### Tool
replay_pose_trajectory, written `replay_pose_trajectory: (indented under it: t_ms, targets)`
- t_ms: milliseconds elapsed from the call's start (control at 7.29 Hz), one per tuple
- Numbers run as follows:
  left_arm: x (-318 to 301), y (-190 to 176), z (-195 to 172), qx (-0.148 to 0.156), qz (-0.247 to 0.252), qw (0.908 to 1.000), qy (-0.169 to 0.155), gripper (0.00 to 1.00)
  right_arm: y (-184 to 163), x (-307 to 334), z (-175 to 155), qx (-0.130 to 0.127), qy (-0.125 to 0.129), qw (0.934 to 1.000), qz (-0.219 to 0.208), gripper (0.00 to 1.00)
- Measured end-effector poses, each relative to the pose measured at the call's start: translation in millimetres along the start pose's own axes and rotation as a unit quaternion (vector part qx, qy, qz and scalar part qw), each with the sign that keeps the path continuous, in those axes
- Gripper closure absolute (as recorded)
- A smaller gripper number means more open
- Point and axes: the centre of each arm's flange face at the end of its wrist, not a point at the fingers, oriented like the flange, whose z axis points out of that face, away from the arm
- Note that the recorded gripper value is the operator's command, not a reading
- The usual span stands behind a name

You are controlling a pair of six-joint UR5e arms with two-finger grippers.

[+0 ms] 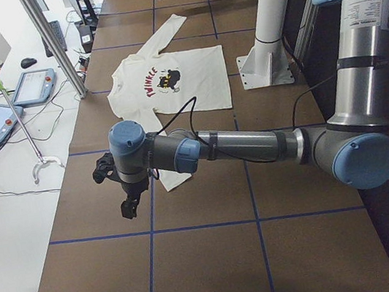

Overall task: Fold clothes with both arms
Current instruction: 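Move the right gripper toward the sleeve cuff farthest from the left arm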

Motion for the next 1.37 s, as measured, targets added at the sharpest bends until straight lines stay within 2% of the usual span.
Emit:
replay_pose_trajectory:
  t_ms: [137, 686, 1371]
  targets:
    - [-1.3, 2.5, 2.8, -0.001, 0.000, 1.0000, 0.001, 0.00, 13.3, -5.8, 13.4, -0.005, 0.002, 1.0000, -0.008, 0.00]
    - [-3.1, 5.9, 6.3, -0.003, 0.000, 1.0000, 0.003, 0.00, 38.5, -32.5, 60.7, -0.025, 0.037, 0.9989, -0.009, 0.00]
    - [-2.1, 6.3, 6.4, -0.001, 0.002, 1.0000, 0.007, 0.00, 63.6, -39.8, 88.5, -0.063, 0.056, 0.9963, -0.017, 0.00]
